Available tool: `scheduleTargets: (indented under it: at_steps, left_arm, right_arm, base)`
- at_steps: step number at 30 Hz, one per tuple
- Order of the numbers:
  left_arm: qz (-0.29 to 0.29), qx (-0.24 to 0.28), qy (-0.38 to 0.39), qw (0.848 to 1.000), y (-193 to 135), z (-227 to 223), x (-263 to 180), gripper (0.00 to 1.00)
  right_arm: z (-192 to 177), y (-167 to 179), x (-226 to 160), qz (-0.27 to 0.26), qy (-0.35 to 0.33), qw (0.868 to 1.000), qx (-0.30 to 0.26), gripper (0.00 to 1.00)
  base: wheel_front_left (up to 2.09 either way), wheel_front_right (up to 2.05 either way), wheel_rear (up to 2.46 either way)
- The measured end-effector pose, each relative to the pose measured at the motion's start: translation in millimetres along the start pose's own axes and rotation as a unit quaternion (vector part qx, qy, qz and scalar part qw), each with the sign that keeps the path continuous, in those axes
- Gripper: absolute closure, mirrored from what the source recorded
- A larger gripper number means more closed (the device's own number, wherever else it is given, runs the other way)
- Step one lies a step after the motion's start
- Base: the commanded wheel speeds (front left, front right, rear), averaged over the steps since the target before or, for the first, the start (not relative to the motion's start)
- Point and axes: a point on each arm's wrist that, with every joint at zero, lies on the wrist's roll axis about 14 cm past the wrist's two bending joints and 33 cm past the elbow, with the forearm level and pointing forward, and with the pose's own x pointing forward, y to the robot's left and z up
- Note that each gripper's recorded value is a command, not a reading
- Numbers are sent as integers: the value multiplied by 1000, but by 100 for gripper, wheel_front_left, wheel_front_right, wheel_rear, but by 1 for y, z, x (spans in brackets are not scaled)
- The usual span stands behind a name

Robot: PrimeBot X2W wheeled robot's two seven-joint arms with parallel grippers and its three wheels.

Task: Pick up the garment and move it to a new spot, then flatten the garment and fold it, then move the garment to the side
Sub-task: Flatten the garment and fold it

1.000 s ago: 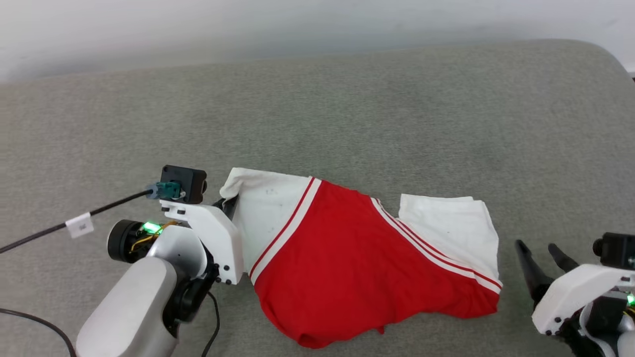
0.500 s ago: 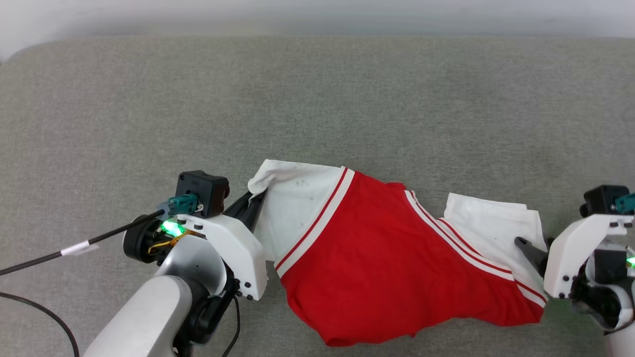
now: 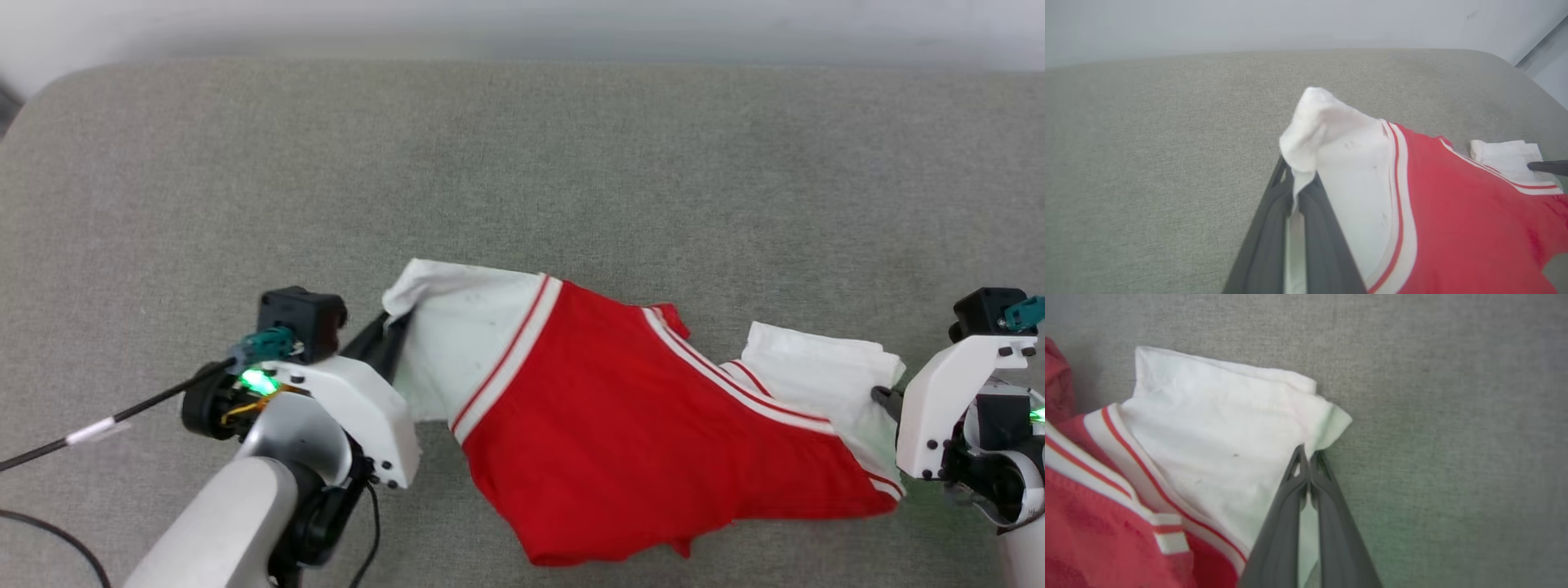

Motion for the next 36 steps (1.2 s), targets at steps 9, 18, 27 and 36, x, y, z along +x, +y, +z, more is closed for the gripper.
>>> scheduleTargets:
  at_steps: [9, 18, 27, 36]
  left_arm:
    - [39, -2, -116, 993, 21, 63, -16, 100]
    - [37, 1, -221, 975, 33, 155, -4, 100]
    - [47, 16, -323, 945, 50, 251, 23, 100]
    - [43, 20, -404, 913, 62, 328, 61, 100]
  right_arm:
    - [66, -6, -63, -40, -153, 986, -51, 100]
    - [149, -1, -128, -65, -287, 953, -75, 100]
    - [256, 6, -168, -70, -432, 895, -81, 100]
    - [353, 18, -183, -64, -536, 838, -85, 100]
  base:
    - [0, 0, 0]
    - [0, 0, 0]
    - [0, 0, 0]
    - [0, 0, 0]
